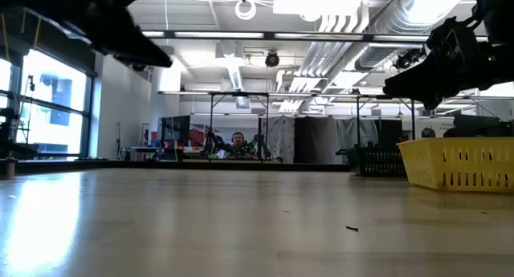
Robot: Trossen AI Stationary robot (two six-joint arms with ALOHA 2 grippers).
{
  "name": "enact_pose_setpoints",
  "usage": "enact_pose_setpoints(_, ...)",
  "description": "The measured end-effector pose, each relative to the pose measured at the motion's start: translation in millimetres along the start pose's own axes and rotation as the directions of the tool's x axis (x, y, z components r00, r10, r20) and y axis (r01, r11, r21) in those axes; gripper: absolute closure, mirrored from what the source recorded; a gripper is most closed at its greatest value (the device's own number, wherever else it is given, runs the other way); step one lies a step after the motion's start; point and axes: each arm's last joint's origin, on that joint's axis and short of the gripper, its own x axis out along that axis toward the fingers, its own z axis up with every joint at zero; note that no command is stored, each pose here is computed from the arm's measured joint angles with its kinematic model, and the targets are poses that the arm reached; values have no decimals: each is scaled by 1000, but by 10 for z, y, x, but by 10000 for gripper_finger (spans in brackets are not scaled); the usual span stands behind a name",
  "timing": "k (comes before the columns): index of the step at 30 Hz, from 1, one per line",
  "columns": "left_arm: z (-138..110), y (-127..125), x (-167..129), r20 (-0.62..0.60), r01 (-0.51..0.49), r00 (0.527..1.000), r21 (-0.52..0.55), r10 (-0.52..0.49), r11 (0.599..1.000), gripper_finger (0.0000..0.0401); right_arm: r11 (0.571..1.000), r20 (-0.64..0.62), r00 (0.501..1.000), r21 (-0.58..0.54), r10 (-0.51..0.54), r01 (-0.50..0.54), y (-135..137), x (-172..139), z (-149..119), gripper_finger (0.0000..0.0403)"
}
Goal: Sort crayons
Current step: Return to Home Position
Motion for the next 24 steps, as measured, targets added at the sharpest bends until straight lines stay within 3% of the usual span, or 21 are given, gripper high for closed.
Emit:
enact_pose_setpoints(11, -582, 263, -352, 115, -16, 993, -100, 28, 995, 314, 1000, -28, 1000, -4, -4, 4, -4, 4, -27, 286)
enact_pose_setpoints(24, -840, 353, -479, 254, 14, 967, -157, 27, 987, 314, 1000, -31, 1000, -5, -2, 2, -4, 4, -29, 286)
